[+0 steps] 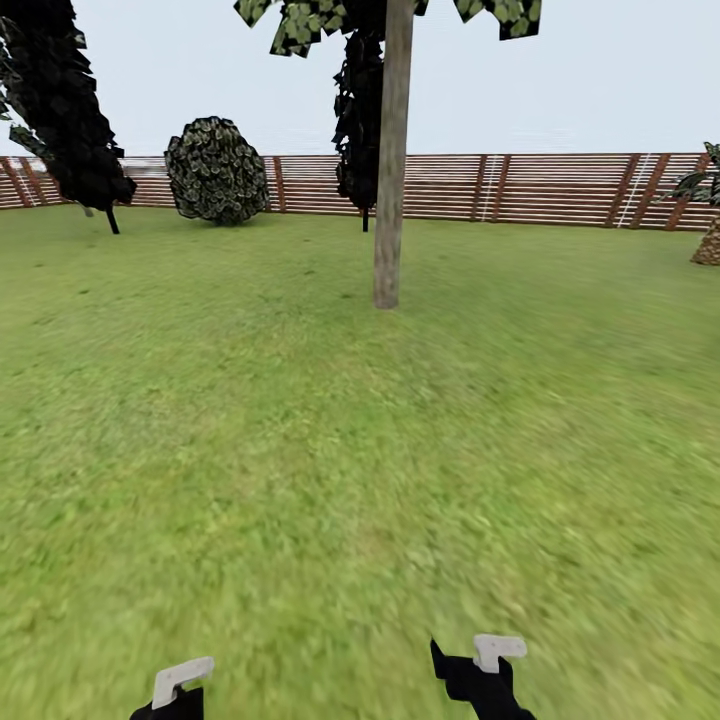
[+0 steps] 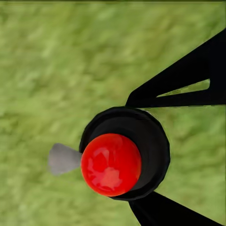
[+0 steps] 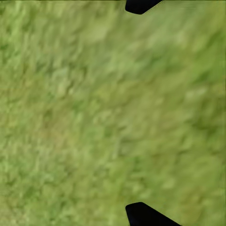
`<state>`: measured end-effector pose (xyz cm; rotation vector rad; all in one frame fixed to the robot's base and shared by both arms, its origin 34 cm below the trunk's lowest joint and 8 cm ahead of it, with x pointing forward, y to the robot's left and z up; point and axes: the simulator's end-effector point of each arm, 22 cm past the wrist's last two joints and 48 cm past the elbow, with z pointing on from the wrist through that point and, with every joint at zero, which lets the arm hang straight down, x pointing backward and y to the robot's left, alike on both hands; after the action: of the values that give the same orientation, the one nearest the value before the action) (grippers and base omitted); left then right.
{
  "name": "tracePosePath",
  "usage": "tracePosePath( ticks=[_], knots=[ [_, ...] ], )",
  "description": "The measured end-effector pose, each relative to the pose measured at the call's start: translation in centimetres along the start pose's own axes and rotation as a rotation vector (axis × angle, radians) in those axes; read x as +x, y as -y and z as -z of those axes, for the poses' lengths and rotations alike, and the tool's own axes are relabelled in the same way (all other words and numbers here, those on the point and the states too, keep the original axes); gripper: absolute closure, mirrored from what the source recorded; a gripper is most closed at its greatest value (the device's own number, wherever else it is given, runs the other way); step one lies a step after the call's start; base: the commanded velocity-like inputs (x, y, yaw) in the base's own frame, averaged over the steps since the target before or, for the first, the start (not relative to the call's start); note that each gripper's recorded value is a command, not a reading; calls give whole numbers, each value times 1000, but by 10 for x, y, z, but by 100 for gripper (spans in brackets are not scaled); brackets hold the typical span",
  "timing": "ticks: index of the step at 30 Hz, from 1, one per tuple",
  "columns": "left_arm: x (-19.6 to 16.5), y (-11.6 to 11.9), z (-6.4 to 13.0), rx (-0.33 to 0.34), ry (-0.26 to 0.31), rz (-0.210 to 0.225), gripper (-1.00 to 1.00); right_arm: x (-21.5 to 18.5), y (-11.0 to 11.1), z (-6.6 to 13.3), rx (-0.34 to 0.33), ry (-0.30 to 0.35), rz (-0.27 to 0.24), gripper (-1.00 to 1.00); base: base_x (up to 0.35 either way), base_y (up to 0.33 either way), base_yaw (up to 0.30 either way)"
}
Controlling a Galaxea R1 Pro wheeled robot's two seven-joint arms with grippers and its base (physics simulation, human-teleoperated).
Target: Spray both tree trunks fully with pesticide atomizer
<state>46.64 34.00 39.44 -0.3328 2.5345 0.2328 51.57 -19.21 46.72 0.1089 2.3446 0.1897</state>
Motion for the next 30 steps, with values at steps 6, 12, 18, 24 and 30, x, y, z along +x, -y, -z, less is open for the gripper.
tracePosePath(
  ticks=[6, 12, 18, 24, 30],
  knots=[
    [0, 0, 0, 0, 0, 0, 100, 0, 0, 0, 0, -1, 0, -100, 340, 0, 0],
    [0, 0, 0, 0, 0, 0, 100, 1, 0, 0, 0, -1, 0, -100, 340, 0, 0],
    [0, 0, 0, 0, 0, 0, 100, 0, 0, 0, 0, 0, 0, -100, 340, 0, 0],
    [0, 0, 0, 0, 0, 0, 100, 0, 0, 0, 0, 0, 0, -100, 340, 0, 0],
    [0, 0, 0, 0, 0, 0, 100, 1, 0, 0, 0, -1, 1, -100, 340, 0, 0]
  ],
)
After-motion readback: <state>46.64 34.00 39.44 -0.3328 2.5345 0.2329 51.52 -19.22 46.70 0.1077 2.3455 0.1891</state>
